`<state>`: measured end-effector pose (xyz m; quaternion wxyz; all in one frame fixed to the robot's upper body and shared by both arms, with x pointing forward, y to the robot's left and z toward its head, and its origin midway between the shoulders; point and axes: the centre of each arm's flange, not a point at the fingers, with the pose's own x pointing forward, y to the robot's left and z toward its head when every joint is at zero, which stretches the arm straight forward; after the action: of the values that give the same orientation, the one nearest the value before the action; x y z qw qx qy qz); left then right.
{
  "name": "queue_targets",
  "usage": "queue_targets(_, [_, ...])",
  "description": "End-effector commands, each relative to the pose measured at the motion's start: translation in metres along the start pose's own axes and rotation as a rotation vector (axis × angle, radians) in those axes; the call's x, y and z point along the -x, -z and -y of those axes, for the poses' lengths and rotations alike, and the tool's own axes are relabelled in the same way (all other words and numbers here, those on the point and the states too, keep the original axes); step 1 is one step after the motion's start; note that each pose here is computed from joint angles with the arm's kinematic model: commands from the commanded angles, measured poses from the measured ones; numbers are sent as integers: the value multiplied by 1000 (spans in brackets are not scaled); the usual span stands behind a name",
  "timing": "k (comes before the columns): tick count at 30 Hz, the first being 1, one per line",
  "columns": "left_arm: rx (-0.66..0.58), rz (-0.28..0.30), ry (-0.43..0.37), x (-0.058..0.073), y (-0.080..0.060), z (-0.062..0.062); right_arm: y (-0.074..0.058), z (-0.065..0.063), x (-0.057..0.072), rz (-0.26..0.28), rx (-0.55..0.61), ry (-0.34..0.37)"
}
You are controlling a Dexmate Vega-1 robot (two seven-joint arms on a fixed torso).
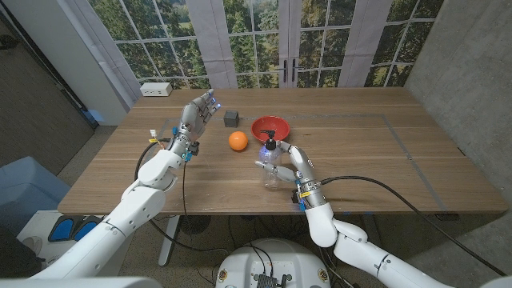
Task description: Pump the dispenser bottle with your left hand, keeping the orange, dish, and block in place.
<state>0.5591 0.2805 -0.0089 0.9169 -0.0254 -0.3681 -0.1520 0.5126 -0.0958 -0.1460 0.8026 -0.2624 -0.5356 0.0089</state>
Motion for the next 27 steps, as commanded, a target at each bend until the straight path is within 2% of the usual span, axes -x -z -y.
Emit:
queue_targets(1, [-12, -7, -7, -1, 0, 4, 11, 14, 8, 7, 34, 105])
queue_targets(5, [-8, -9, -9, -1, 0, 5, 12, 19, 8, 17, 55, 134])
queue_targets(6, [-12, -10, -6, -1, 0, 5, 13, 21, 7, 13, 44, 117])
queue_targets(16, [-7, -13, -10, -4, 2, 9, 21, 37, 8, -16, 76, 106])
queue_targets(27, [-9, -12, -7, -8, 2, 14, 26, 50, 13, -24, 90, 131])
